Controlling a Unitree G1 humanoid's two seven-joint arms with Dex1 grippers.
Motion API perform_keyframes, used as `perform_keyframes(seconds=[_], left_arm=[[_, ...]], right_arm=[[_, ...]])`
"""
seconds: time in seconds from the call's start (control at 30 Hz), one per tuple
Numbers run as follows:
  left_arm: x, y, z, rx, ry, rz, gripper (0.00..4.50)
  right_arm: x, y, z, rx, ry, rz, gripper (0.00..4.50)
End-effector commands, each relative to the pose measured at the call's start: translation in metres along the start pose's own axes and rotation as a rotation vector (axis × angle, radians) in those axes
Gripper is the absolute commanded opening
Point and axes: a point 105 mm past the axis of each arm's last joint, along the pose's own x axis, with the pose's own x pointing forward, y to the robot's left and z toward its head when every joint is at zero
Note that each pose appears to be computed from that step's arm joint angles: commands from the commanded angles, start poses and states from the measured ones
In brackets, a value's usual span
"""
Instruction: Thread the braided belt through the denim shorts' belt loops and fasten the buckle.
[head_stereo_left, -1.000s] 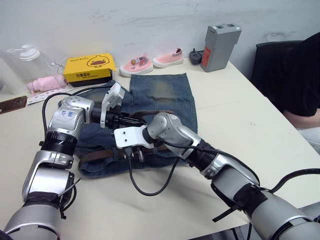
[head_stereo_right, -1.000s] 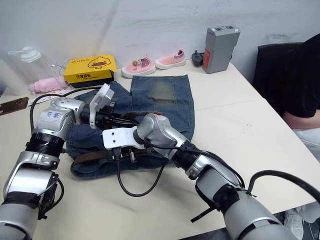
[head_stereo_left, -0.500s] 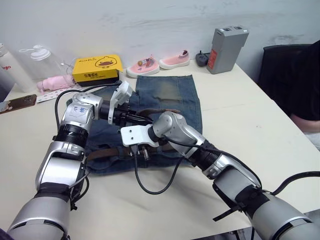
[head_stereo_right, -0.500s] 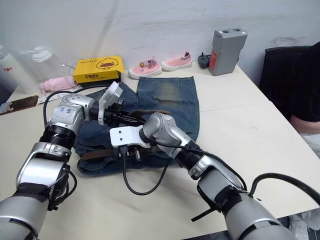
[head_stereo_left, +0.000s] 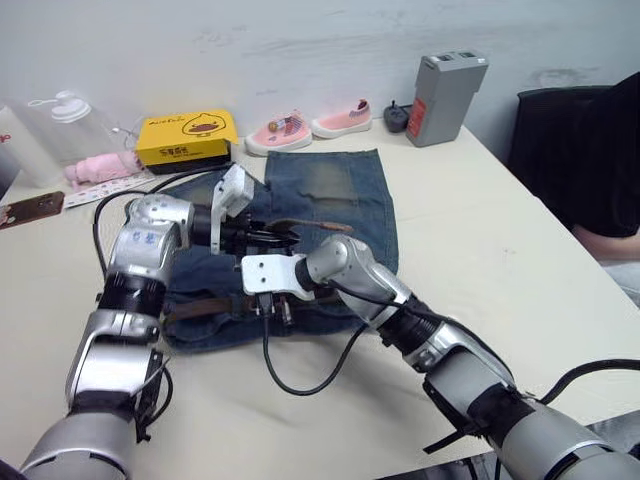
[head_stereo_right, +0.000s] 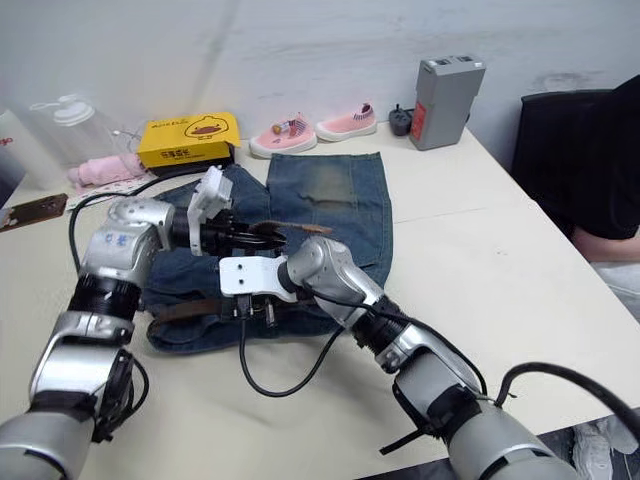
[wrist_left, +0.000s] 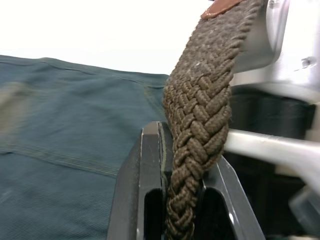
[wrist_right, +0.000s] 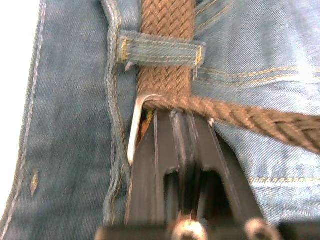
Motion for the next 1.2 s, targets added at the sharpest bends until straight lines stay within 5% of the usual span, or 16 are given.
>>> perform_keyframes(seconds=[0.03,0.3,0.4,0.63,0.77,0.97,1.2], left_arm=[[-0.024,0.000,0.040,0.145,-0.115,0.162,0.00],[-0.055,-0.018,0.021,0.077,-0.092,0.351,0.00],[-0.065,-0.023,0.012,0.067,-0.046,0.383,0.00],[-0.073,-0.028,0.005,0.032,-0.033,0.429,0.00],[-0.073,-0.024,0.015,0.026,-0.064,0.439,0.00],[-0.071,-0.023,0.016,0.017,-0.063,0.431,0.00],[-0.064,-0.025,0.011,0.011,-0.043,0.410,0.00]], right_arm=[[0.002,0.021,-0.037,0.166,0.049,0.033,0.08],[-0.032,0.012,-0.017,0.163,-0.068,-0.088,0.08],[-0.036,0.009,-0.012,0.168,-0.091,-0.129,1.01],[-0.067,0.009,0.014,0.179,-0.225,-0.242,4.47],[-0.076,0.027,0.002,0.132,-0.171,-0.280,4.47],[-0.079,0.020,-0.011,0.099,-0.098,-0.414,4.47],[-0.083,0.006,0.006,0.072,-0.168,-0.499,4.47]])
